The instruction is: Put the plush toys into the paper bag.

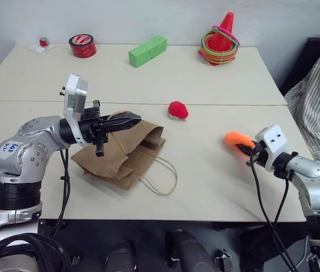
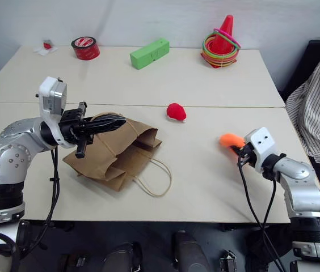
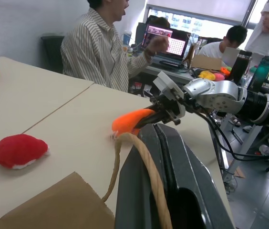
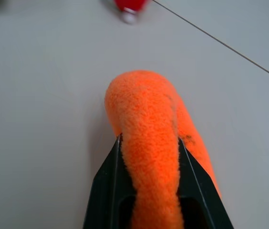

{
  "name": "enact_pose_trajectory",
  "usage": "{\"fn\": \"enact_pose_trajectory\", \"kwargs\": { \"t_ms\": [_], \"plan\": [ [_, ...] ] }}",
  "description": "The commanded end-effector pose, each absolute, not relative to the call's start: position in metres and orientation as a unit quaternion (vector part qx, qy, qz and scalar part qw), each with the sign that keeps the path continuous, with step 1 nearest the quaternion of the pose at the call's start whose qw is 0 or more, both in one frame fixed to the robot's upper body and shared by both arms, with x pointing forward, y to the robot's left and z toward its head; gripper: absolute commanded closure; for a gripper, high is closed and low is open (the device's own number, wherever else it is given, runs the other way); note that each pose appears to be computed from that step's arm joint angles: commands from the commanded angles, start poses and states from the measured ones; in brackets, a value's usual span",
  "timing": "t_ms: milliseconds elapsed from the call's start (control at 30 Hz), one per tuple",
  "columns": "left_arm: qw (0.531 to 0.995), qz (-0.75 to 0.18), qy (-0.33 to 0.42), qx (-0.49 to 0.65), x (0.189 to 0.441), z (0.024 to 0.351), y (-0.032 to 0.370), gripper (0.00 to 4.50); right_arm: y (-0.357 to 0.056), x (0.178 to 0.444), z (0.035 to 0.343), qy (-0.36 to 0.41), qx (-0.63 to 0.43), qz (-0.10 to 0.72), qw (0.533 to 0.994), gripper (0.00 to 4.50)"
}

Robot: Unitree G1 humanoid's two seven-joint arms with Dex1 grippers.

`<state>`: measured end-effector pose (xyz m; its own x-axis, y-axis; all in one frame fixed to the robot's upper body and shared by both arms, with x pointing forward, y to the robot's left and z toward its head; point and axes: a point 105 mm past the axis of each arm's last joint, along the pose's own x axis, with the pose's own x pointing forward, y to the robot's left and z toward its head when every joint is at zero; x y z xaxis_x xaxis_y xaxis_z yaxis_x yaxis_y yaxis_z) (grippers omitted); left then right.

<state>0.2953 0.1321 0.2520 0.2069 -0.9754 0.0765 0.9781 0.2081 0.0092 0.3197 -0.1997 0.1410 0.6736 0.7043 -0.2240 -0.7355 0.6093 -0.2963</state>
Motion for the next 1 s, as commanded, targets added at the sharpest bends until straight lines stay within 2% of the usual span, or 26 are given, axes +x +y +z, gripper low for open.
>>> {"fn": "enact_pose_trajectory", "kwargs": {
  "t_ms": [33,200,333,433,533,733,900,1000],
  "plan": [
    [0.77,-0.636,-0.051,-0.009,0.288,0.266,0.134,4.5,-0.144,0.29,0.173,-0.023,-0.194,0.538,0.82,4.37],
    [0.751,-0.658,-0.045,-0.03,0.282,0.271,0.129,4.5,-0.088,0.293,0.173,-0.03,-0.214,0.574,0.79,4.37],
    [0.722,-0.69,-0.02,-0.046,0.272,0.267,0.121,4.5,-0.017,0.298,0.168,-0.054,-0.217,0.604,0.765,4.37],
    [0.713,-0.698,-0.024,-0.057,0.271,0.269,0.116,4.5,0.004,0.308,0.157,-0.035,-0.233,0.602,0.763,4.37],
    [0.707,-0.704,-0.025,-0.064,0.27,0.27,0.113,4.5,0.021,0.316,0.158,-0.042,-0.243,0.598,0.763,4.37],
    [0.702,-0.709,-0.022,-0.072,0.27,0.267,0.11,4.5,0.06,0.317,0.143,-0.029,-0.265,0.619,0.739,4.37],
    [0.703,-0.707,-0.027,-0.075,0.272,0.266,0.109,4.5,0.072,0.339,0.139,-0.055,-0.269,0.573,0.772,4.37],
    [0.706,-0.703,-0.031,-0.076,0.273,0.266,0.111,4.5,0.074,0.331,0.143,-0.049,-0.212,0.602,0.769,3.34]
  ]
}}
